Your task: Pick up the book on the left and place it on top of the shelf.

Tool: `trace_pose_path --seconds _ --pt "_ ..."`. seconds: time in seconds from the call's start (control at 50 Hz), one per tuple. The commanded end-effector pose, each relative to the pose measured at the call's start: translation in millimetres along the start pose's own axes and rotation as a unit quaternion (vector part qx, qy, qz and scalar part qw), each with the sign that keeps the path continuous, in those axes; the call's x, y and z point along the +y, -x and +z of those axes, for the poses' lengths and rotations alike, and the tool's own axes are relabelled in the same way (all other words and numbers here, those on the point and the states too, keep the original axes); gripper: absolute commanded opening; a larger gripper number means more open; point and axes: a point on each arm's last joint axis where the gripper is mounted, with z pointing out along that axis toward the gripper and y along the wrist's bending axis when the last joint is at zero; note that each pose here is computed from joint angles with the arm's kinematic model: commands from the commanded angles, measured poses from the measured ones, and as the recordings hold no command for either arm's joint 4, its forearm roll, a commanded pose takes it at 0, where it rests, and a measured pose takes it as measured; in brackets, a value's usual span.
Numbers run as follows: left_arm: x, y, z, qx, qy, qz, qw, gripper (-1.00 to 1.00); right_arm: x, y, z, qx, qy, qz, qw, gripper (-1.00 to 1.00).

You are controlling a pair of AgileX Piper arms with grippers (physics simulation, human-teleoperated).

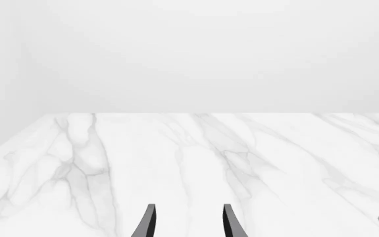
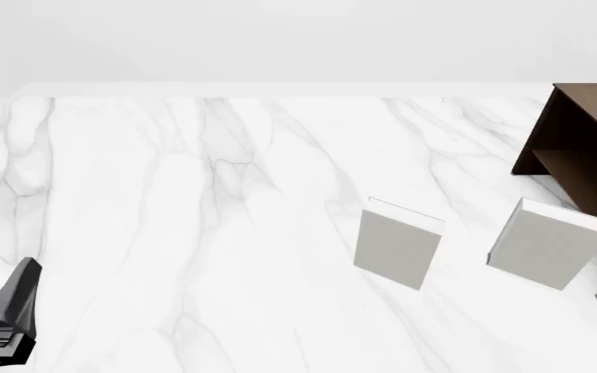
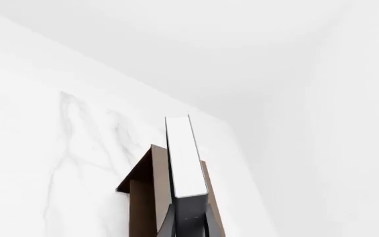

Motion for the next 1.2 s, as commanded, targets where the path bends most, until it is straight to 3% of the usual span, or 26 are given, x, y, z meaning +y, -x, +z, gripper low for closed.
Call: trace_pose_path --seconds 0.02,1.2 --pt "0.0 0.0 0 0.0 0.0 0.0 1.0 1.0 -10 0 -2 0.005 -0.027 -0.005 0.9996 -1.0" --pt "0.0 0.0 0 0.0 0.0 0.0 1.0 1.0 -41 -28 42 0.068 -0.085 -0.054 0.9926 -1.0"
